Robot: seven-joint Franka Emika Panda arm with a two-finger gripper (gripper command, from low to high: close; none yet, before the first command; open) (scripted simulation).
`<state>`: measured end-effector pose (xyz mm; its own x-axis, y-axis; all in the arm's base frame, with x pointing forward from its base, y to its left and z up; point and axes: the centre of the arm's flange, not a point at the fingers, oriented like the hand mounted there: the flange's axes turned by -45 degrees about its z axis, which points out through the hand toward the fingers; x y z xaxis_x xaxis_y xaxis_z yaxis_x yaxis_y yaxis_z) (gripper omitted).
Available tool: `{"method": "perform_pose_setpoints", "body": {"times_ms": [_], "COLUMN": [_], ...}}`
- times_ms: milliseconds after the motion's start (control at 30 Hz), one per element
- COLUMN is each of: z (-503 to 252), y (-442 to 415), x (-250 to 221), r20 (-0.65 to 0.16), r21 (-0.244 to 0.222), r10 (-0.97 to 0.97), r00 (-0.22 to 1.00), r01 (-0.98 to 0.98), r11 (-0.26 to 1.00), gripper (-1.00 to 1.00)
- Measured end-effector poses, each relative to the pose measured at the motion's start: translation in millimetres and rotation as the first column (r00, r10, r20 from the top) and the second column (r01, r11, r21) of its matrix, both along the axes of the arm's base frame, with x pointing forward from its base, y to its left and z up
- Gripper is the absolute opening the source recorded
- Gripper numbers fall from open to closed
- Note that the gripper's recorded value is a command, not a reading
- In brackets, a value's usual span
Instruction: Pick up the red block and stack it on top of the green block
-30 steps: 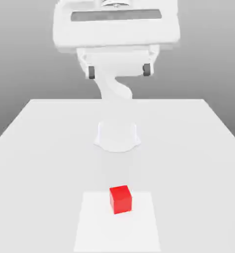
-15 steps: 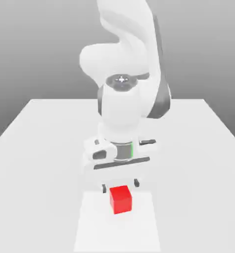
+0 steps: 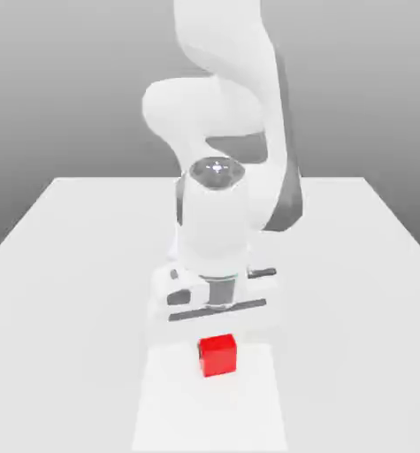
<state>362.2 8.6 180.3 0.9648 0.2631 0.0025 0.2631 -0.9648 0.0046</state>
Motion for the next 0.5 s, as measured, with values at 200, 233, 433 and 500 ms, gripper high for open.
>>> {"method": "perform_pose_setpoints", "body": {"times_ms": [200,233,433,500], "z": [33,36,46,49], "y": [21,32,111,141], "x": [18,28,81,94], "r20": [-0.001,-0.001,-0.005,-0.008], "r21": [-0.018,-0.026,-0.062,-0.065], "r10": [0.062,0.093,0.275,0.329], "r00": [0.998,0.996,0.961,0.944], "r01": [-0.062,-0.093,-0.275,-0.329], "r11": [0.998,0.995,0.960,0.942], "gripper": [-1.00,-1.00,-1.00,-1.00]}}
